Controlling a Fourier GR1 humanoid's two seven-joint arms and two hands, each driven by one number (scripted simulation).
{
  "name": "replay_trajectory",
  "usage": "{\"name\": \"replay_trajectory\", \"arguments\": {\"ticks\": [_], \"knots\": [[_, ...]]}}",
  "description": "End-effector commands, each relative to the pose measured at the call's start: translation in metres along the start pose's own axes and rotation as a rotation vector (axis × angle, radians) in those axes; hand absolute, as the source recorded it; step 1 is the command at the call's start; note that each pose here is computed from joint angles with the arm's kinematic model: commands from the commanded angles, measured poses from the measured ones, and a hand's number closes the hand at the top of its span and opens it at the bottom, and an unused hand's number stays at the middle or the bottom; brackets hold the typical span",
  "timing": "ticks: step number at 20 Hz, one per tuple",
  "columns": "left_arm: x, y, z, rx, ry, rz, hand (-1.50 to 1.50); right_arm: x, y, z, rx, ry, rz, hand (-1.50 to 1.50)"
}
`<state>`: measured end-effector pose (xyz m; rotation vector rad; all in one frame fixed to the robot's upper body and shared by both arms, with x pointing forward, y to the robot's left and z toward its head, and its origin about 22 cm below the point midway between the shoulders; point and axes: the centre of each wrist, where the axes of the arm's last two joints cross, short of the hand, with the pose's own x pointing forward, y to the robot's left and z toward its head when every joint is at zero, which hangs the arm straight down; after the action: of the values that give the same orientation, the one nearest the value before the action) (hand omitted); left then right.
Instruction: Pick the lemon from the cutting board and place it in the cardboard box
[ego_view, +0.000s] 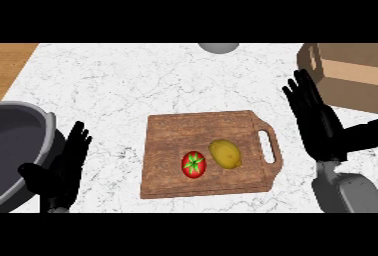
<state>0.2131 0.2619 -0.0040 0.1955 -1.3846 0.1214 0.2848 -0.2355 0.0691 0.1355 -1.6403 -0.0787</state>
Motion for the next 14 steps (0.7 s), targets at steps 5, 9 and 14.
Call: {"name": "replay_trajectory", "arguments": {"ticks": [5, 9, 14], "knots": [[0.009, 0.018, -0.033, 0.099, -0.066, -0.118, 0.0, 0.045, 0.012, -0.005, 0.286, -0.278, 0.332, 1.5], [-0.004, 0.02, -0.027, 0.07, -0.015, -0.108, 0.0, 0.01, -0.007, 0.012, 0.064, -0.218, 0.737, 1.5], [-0.007, 0.012, -0.045, 0.044, -0.018, -0.115, 0.0, 0.011, -0.003, 0.034, 0.069, -0.374, 0.835, -1.5]]}}
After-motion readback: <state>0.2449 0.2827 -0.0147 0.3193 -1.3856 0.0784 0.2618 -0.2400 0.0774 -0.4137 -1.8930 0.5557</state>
